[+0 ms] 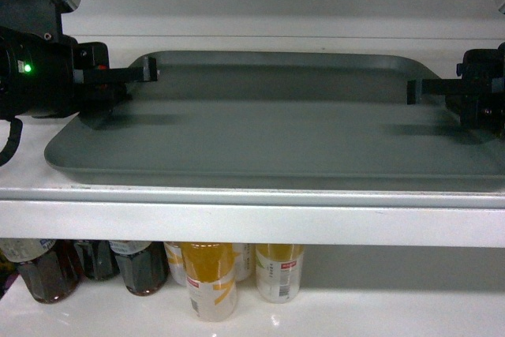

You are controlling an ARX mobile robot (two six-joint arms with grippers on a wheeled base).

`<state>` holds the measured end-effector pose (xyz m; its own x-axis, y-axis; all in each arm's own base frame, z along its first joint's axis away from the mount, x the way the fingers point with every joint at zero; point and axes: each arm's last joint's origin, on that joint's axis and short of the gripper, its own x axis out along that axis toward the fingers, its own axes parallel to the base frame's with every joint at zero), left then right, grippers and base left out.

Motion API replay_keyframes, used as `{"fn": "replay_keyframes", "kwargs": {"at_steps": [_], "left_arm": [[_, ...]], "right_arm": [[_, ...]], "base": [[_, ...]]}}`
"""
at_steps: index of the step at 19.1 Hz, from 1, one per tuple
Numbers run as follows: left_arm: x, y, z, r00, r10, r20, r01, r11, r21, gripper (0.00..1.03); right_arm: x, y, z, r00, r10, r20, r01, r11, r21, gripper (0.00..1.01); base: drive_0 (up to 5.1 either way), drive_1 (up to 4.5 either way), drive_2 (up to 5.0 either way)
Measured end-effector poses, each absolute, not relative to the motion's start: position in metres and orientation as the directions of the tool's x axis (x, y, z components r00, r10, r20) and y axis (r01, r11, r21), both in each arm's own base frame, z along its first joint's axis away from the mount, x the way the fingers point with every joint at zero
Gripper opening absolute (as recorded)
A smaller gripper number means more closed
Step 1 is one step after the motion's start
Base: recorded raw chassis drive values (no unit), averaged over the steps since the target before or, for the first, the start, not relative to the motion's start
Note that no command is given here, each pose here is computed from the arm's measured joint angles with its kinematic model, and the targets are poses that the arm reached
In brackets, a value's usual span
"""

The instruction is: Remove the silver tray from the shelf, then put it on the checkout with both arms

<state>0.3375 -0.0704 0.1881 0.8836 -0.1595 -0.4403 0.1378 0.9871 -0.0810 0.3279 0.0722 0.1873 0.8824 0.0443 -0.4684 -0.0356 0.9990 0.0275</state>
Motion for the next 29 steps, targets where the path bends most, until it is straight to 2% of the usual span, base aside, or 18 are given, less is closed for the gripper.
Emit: {"fn": "replay_keyframes", "kwargs": {"at_steps": [9, 14, 21, 29], "left_arm": [[0.331, -0.067, 0.194, 0.887, -0.155, -0.435, 0.131, 0.988, -0.083, 0.04], [0.321, -0.065, 0.211, 0.89, -0.157, -0.428, 0.137, 0.987, -0.078, 0.04], [0.311, -0.067, 0.241, 0.891, -0.174, -0.418, 0.156, 0.985, -0.078, 0.04], [0.31, -0.067, 0.248, 0.899, -0.166, -0.405, 0.154, 0.986, -0.063, 0.04]], "right_arm": [[0.326, 0.08, 0.19, 0.89, 0.037, -0.454, -0.034, 0.999, 0.015, 0.02], [0.31, 0.082, 0.219, 0.913, 0.023, -0.408, -0.023, 1.0, 0.006, 0.02], [0.291, 0.077, 0.246, 0.914, 0.022, -0.405, -0.015, 1.0, 0.02, 0.02], [0.289, 0.076, 0.251, 0.917, 0.022, -0.398, -0.013, 1.0, 0.025, 0.02]], "base": [[0.0, 0.0, 0.0], [0.0, 0.0, 0.0], [0.0, 0.0, 0.0], [0.0, 0.0, 0.0]]}}
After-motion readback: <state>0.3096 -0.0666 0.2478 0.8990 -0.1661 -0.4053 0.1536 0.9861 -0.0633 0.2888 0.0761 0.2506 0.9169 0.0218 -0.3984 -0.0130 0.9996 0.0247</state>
